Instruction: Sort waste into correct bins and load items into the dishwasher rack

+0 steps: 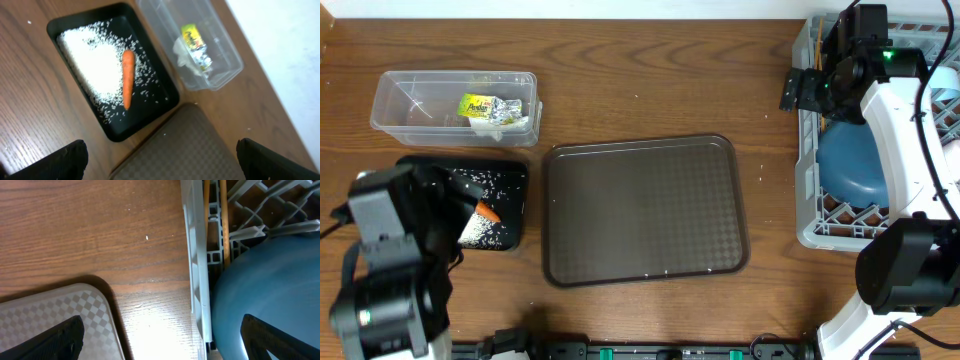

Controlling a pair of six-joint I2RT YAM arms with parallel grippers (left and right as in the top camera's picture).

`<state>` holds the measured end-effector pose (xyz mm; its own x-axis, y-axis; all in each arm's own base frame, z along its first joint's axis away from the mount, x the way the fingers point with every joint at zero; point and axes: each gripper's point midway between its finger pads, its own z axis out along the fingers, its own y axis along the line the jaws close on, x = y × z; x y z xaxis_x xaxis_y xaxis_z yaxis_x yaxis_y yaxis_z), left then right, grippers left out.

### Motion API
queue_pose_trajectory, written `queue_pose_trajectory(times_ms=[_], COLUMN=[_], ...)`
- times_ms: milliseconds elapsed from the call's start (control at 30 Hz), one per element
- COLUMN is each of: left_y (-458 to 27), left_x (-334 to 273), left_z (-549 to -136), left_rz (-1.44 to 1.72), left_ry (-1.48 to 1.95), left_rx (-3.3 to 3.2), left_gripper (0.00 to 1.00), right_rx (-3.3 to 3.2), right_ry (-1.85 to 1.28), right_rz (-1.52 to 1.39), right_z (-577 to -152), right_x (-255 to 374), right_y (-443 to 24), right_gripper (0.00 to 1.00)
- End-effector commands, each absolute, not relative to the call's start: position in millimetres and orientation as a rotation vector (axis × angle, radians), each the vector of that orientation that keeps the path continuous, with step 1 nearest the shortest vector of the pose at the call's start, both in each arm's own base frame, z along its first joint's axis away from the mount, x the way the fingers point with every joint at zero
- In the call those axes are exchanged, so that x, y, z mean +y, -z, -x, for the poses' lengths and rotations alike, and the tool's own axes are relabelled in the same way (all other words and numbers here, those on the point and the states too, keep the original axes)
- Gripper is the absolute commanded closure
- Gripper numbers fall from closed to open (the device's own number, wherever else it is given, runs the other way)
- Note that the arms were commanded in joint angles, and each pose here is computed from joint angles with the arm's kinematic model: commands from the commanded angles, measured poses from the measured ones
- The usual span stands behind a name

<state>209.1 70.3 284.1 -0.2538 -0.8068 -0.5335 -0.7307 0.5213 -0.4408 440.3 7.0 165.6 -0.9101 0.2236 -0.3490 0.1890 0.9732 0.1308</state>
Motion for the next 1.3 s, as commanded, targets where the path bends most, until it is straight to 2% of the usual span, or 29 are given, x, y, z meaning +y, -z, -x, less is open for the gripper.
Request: queue_pose_trajectory(times_ms=[0,233,533,667,900,1267], left_y=[-294.0,-308.3,-292.2,-282.7,-278.0,-239.9], left_x=[67.6,60.0,51.3,45.8,2.4,6.1], left_z=[-196.2,-182.8,-179.4,-197.1,-240.9,-241.9], left_rz=[1.225,1.168,0.968,0.843,0.221,0.19], left_ry=[0.153,0.194,0.096,0.121,0.177,0.164], left_rx=[1.974,1.919,2.029,1.96,1.743,1.481], left_gripper=[0.02,0.02,0.02,0.02,0.02,0.02], right_rx=[2.718,2.718,2.718,2.718,2.718,2.718], right_ry=[-0.136,-0.136,-0.136,-0.136,-0.136,-0.136], right_rz=[-0.308,-0.308,-0.307,-0.308,-0.307,-0.307], right_z=[-441.0,-441.0,-441.0,-441.0,-441.0,-441.0], right_x=[6.6,6.6,6.7,6.6,6.7,6.7], right_y=[-179.2,-179.2,-179.2,-179.2,-179.2,-179.2], right_gripper=[0.01,0.01,0.01,0.01,0.01,0.01])
